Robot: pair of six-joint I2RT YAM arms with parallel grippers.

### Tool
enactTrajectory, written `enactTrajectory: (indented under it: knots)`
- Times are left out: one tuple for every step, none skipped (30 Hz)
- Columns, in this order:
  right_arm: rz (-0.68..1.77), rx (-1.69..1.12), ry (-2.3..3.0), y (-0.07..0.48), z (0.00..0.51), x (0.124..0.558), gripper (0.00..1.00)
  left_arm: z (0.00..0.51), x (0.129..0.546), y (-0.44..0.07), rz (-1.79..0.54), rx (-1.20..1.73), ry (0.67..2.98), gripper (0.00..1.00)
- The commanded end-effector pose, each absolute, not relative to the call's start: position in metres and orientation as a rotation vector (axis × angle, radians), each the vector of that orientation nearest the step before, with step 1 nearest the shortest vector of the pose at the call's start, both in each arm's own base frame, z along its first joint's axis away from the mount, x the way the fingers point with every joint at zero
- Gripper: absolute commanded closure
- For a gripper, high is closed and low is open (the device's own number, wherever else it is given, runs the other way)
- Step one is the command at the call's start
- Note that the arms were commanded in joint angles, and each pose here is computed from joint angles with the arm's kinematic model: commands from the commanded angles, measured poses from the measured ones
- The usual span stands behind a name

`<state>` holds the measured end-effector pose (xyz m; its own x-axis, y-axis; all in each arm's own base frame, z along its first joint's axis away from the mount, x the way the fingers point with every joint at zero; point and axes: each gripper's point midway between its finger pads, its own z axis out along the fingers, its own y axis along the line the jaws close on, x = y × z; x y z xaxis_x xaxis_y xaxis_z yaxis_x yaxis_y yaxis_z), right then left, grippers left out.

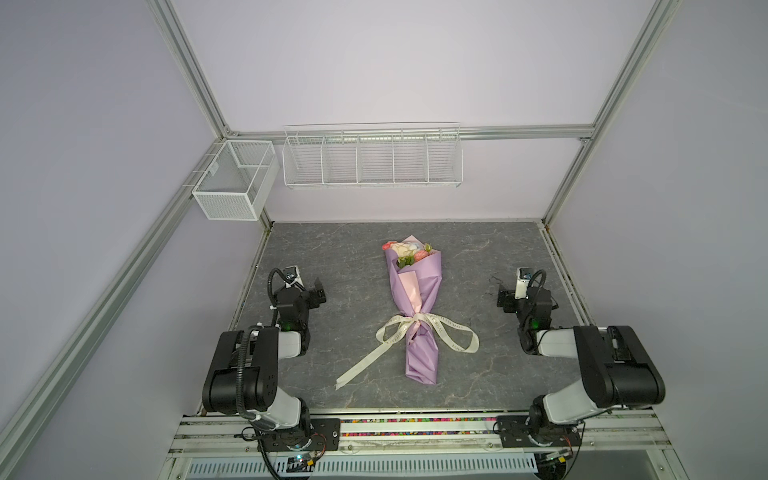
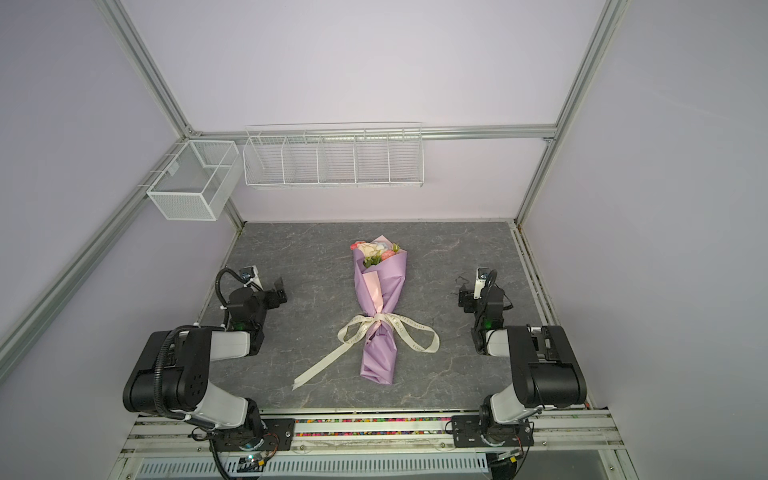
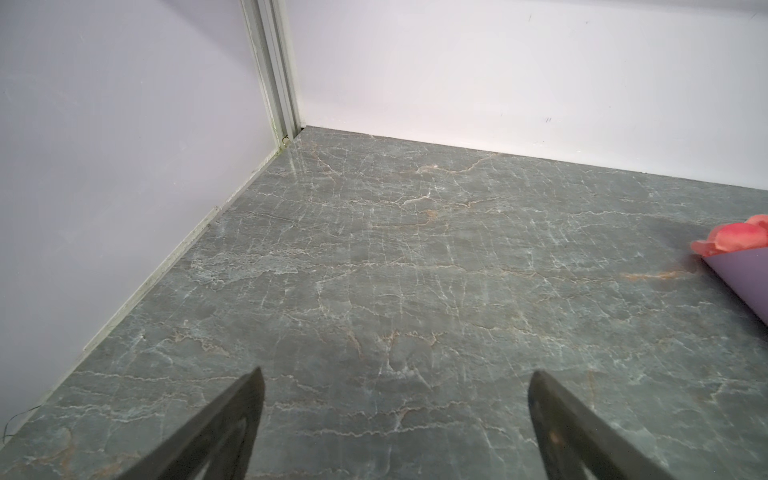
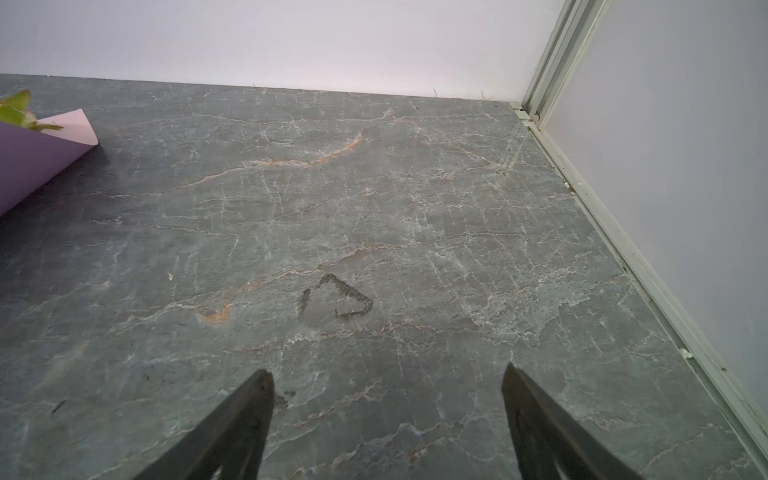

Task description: Tie the bouquet of fake flowers

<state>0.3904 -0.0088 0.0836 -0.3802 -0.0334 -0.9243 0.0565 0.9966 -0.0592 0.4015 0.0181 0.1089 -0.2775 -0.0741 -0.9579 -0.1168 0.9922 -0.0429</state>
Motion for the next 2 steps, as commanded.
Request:
enactTrajectory:
  knots:
    - [-0.084, 0.008, 1.929, -0.0072, 0.0921, 0.3945, 0.11, 0.1149, 0.4044, 0.0176, 0.051, -0.129, 1.827, 0.01]
    - [-0.085, 0.008, 1.928, -0.0073, 0.0925, 0.3941, 0.11, 0.1150, 0.4043, 0.0174, 0.049, -0.129, 1.827, 0.01]
